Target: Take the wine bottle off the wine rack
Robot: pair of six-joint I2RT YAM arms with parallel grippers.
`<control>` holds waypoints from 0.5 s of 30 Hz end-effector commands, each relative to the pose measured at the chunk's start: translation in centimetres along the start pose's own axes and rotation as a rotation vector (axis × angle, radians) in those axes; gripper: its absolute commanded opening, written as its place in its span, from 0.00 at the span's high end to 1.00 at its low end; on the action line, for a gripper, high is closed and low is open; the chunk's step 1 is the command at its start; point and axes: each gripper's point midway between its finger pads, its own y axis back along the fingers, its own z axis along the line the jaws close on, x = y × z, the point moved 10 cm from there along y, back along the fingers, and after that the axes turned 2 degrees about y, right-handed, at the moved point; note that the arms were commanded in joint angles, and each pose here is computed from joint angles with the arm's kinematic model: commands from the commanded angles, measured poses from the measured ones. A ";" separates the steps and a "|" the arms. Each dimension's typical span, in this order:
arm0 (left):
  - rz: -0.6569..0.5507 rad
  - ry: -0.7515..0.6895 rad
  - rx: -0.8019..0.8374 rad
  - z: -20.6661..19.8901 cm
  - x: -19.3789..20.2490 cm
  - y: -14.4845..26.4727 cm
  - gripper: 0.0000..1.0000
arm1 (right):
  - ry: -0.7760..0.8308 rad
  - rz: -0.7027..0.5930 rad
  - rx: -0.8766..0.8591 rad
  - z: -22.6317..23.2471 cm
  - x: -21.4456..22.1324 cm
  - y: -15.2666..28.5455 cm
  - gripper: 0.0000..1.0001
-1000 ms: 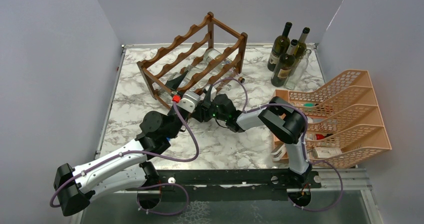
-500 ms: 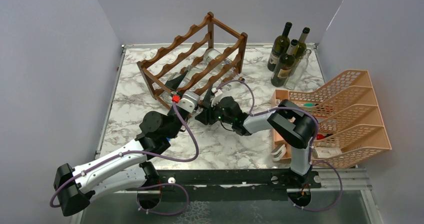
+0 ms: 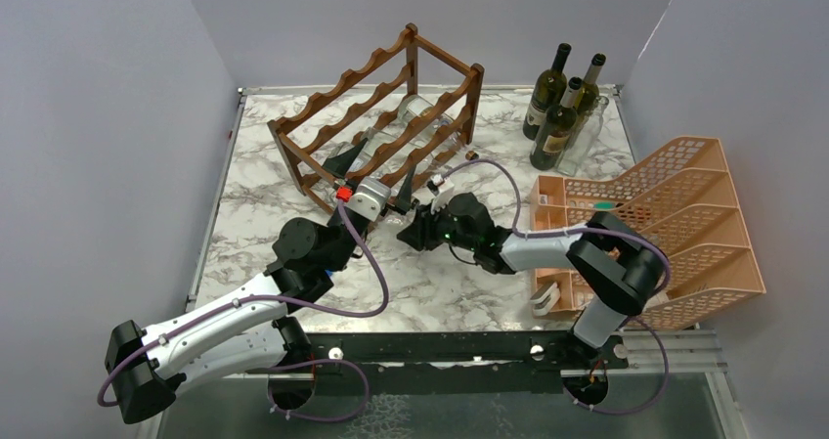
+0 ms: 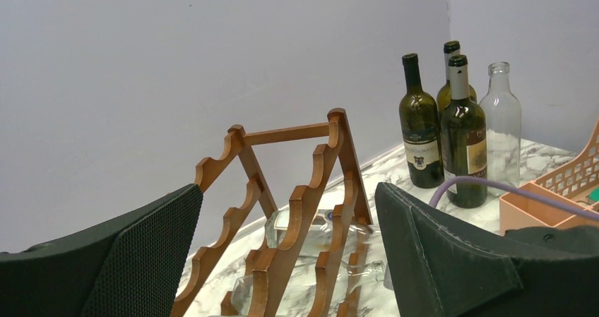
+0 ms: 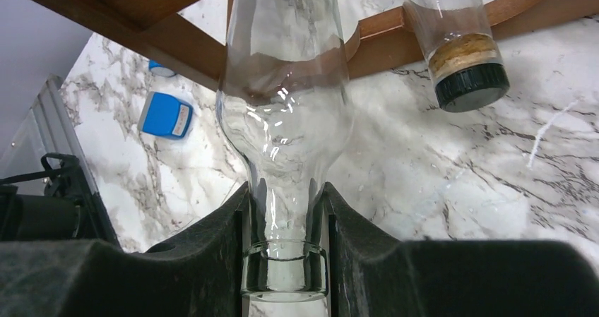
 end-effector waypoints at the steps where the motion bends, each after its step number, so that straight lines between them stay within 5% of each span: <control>1: -0.015 0.006 -0.018 0.3 0.0 0.2 0.01 | 0.029 -0.068 0.006 1.0 -2.0 1.9 0.99; 15: -0.008 0.010 0.019 -0.3 0.5 -0.1 0.01 | 0.086 -0.034 0.180 1.0 -2.9 8.4 0.99</control>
